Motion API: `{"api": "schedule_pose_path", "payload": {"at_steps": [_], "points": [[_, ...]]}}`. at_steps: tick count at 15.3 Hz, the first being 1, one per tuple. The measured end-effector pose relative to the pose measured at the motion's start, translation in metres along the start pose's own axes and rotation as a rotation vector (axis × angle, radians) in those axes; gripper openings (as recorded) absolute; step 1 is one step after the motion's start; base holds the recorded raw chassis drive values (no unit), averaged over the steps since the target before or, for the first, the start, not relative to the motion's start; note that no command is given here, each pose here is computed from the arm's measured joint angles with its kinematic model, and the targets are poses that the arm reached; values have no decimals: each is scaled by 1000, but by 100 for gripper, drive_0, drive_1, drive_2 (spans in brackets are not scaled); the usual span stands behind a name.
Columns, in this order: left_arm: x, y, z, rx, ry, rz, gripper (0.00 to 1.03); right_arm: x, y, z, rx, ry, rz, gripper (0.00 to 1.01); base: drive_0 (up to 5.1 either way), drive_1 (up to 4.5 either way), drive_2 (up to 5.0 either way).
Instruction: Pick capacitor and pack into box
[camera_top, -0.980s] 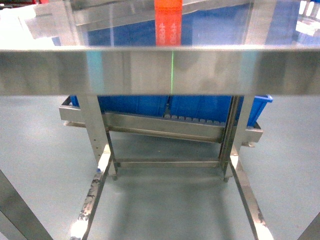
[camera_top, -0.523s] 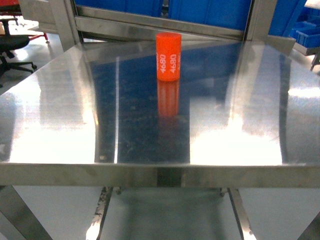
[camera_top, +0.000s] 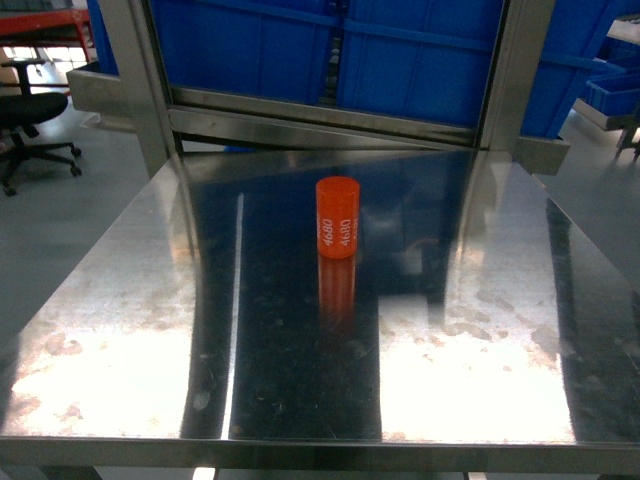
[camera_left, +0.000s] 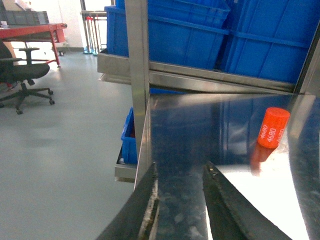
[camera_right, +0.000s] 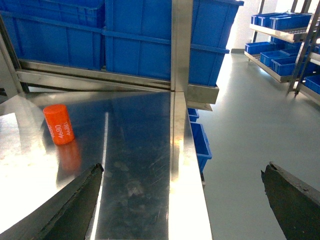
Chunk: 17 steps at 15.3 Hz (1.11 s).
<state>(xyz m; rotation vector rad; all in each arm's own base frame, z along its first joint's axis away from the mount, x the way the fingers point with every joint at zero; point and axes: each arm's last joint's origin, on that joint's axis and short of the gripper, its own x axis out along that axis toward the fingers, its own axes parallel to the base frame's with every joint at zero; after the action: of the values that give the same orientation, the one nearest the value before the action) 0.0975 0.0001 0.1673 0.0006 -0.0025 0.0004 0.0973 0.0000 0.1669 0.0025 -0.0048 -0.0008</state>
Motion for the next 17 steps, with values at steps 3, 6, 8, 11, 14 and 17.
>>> {"api": "schedule_pose_path", "payload": {"at_steps": [3,6,8,11,14,17], "points": [[0,0,0,0,3,0,2,0,0,0,0,1,0,98,0,0,0],[0,0,0,0,2,0,2,0,0,0,0,3,1,98,0,0,0],[0,0,0,0,3,1,10,0,0,0,0,3,0,98,0,0,0],[0,0,0,1,3,0,55,0,0,0,0,3,0,98,0,0,0],[0,0,0,-1,3,0,20,0,0,0,0,3,0,98,0,0,0],[0,0,0,-1,3,0,56,0,0,0,0,3,0,98,0,0,0]]}}
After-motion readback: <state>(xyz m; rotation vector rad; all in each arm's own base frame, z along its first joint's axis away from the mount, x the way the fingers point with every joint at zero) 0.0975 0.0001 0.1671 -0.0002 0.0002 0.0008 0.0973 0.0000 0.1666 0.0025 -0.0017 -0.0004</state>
